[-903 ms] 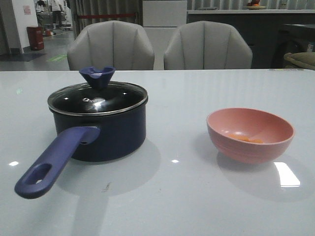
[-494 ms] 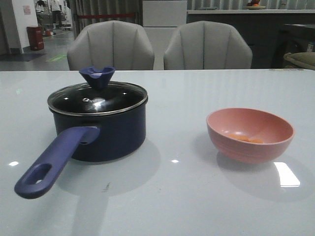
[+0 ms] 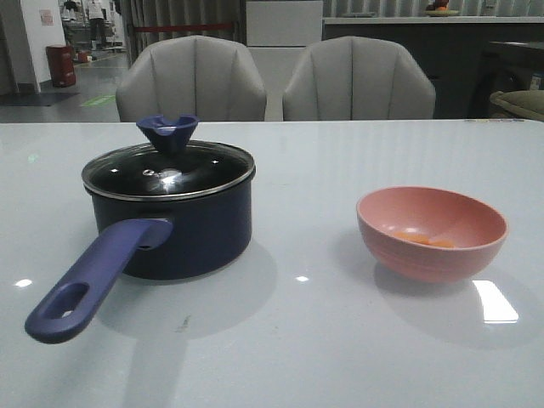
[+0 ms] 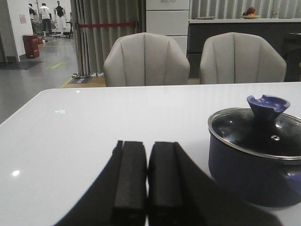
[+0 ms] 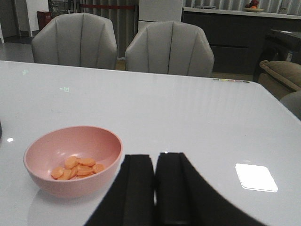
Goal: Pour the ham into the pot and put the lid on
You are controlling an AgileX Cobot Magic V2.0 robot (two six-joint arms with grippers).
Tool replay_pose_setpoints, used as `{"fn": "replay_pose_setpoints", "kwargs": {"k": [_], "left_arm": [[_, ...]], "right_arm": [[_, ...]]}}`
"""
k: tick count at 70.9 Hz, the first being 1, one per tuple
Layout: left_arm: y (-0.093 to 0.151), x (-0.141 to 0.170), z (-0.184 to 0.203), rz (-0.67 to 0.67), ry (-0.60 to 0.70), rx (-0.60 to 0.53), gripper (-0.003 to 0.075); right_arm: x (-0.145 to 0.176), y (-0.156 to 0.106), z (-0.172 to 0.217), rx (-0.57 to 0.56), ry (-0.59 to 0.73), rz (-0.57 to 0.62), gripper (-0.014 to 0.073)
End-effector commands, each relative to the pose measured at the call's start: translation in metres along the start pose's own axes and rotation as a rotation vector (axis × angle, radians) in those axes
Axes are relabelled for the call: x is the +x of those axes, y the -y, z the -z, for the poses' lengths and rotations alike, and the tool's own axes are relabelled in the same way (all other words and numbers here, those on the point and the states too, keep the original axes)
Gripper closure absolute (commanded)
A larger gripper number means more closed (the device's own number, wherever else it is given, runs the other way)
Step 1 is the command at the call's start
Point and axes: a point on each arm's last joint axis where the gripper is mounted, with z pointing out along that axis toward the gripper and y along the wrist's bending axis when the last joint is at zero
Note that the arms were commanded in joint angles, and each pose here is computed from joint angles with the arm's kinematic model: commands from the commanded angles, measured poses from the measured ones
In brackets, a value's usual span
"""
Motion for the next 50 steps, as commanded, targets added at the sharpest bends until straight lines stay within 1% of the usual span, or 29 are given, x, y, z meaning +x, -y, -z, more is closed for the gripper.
{"fn": "replay_pose_setpoints", "kwargs": {"k": [1, 6, 9, 14, 15, 18, 20, 21, 22, 26, 32, 34, 40, 50], "left_arm": [[0.000, -0.010, 0.002, 0.007, 0.167, -0.004, 0.0607], [-0.001, -0.019, 0.004, 0.012, 0.254, -0.005, 0.0607], [-0.001, -0.028, 0.006, 0.049, 0.321, -0.009, 0.0607], [-0.002, -0.041, 0.009, 0.072, 0.358, -0.009, 0.0607], [-0.001, -0.048, 0.010, 0.072, 0.368, -0.007, 0.0607], [-0.001, -0.057, 0.012, 0.072, 0.368, -0.004, 0.0607], [0.000, -0.064, 0.013, 0.072, 0.359, -0.001, 0.0607], [0.000, -0.068, 0.012, 0.072, 0.331, 0.002, 0.0607], [0.000, -0.070, 0.013, 0.072, 0.339, 0.002, 0.0607], [0.001, -0.083, 0.012, 0.069, 0.270, 0.009, 0.0607], [0.003, -0.095, 0.006, 0.068, 0.146, 0.016, 0.0607], [0.003, -0.099, 0.002, 0.068, 0.084, 0.018, 0.0607], [0.004, -0.105, -0.006, 0.067, -0.015, 0.021, 0.0607], [0.004, -0.105, -0.017, 0.068, -0.058, 0.018, 0.0607]], "right_arm": [[-0.011, 0.000, 0.002, 0.000, 0.113, 0.011, 0.0430], [-0.011, 0.000, 0.002, 0.000, 0.113, 0.011, 0.0430], [-0.011, 0.000, 0.002, 0.000, 0.113, 0.011, 0.0430], [-0.011, 0.000, 0.002, 0.000, 0.113, 0.011, 0.0430], [-0.011, 0.000, 0.002, 0.000, 0.113, 0.011, 0.0430], [-0.011, 0.000, 0.002, 0.000, 0.113, 0.011, 0.0430], [-0.011, 0.000, 0.002, 0.000, 0.113, 0.011, 0.0430], [-0.011, 0.000, 0.002, 0.000, 0.113, 0.011, 0.0430], [-0.011, 0.000, 0.002, 0.000, 0.112, 0.011, 0.0430], [-0.011, 0.000, 0.002, 0.000, 0.110, 0.011, 0.0430], [-0.010, 0.000, 0.002, 0.001, 0.105, 0.011, 0.0430], [-0.010, 0.000, 0.002, 0.001, 0.102, 0.010, 0.0430], [-0.009, 0.000, 0.002, 0.001, 0.096, 0.010, 0.0430], [-0.009, 0.000, 0.002, 0.001, 0.096, 0.010, 0.0430]]}}
